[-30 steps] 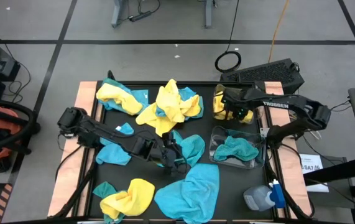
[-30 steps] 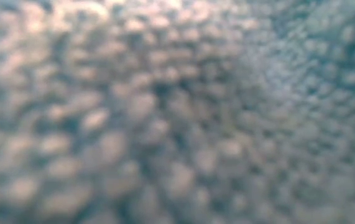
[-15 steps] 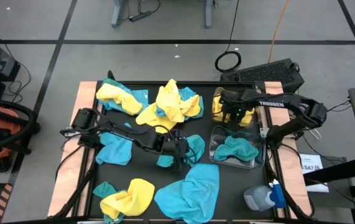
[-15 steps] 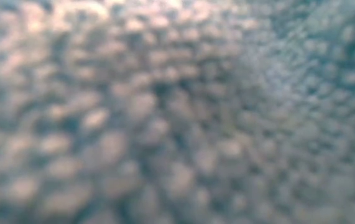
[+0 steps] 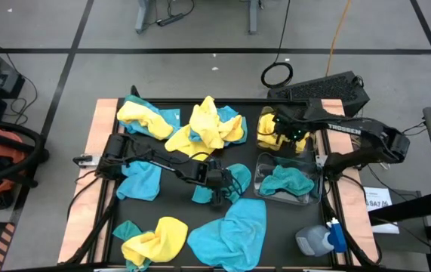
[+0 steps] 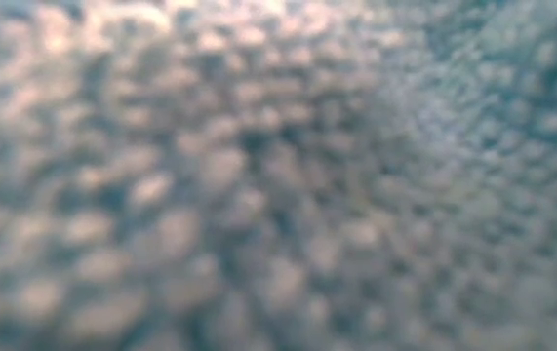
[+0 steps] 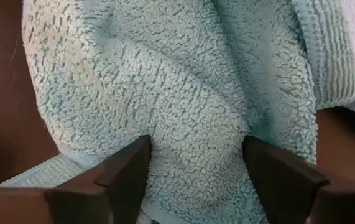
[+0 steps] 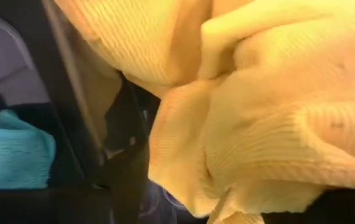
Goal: Sort microfiber towel by color & place in baskets
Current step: Put the yellow microfiber cloth into the top transparent bin, then put the blue microfiber cloth into the bottom transparent bin
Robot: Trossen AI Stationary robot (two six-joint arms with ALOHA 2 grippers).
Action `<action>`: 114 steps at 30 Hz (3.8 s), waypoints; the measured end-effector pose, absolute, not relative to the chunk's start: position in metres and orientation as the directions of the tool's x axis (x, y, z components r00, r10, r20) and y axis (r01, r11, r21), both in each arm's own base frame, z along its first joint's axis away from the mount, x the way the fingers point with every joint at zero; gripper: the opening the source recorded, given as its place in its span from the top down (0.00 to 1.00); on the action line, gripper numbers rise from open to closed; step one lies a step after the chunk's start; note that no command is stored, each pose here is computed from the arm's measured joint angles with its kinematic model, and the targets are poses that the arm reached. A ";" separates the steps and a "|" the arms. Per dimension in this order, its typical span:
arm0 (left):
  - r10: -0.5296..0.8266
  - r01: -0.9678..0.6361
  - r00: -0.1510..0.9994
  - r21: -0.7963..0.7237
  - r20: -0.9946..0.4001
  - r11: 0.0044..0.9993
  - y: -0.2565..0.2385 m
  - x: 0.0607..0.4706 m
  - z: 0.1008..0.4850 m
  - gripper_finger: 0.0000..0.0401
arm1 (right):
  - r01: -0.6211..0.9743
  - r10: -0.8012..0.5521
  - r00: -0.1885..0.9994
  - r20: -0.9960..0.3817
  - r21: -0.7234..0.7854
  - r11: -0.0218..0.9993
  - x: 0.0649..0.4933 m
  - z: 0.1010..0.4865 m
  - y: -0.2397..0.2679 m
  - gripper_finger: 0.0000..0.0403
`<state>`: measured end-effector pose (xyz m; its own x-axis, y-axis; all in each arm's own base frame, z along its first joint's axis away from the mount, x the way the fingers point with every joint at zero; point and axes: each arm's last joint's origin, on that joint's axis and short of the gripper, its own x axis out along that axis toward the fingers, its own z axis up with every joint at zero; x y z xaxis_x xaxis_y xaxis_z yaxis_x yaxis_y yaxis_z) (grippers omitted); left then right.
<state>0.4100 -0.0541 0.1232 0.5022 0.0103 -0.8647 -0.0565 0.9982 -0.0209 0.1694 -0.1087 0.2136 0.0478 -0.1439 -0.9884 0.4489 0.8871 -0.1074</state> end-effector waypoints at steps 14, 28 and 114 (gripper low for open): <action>-0.019 -0.004 0.524 -0.025 -0.852 1.000 -0.055 0.413 0.121 0.94 | 0.485 -0.293 0.286 -0.912 -0.125 0.865 0.158 0.301 -0.101 0.33; -0.005 0.054 0.507 0.027 -0.862 0.998 -0.058 0.423 0.156 0.96 | 0.350 -0.214 0.593 -0.776 0.009 0.937 0.146 0.342 -0.074 0.34; 0.158 0.001 0.941 0.471 -0.299 0.882 -0.073 0.395 0.324 0.50 | -0.171 0.067 0.761 -0.645 -0.101 0.980 0.236 0.332 0.008 0.96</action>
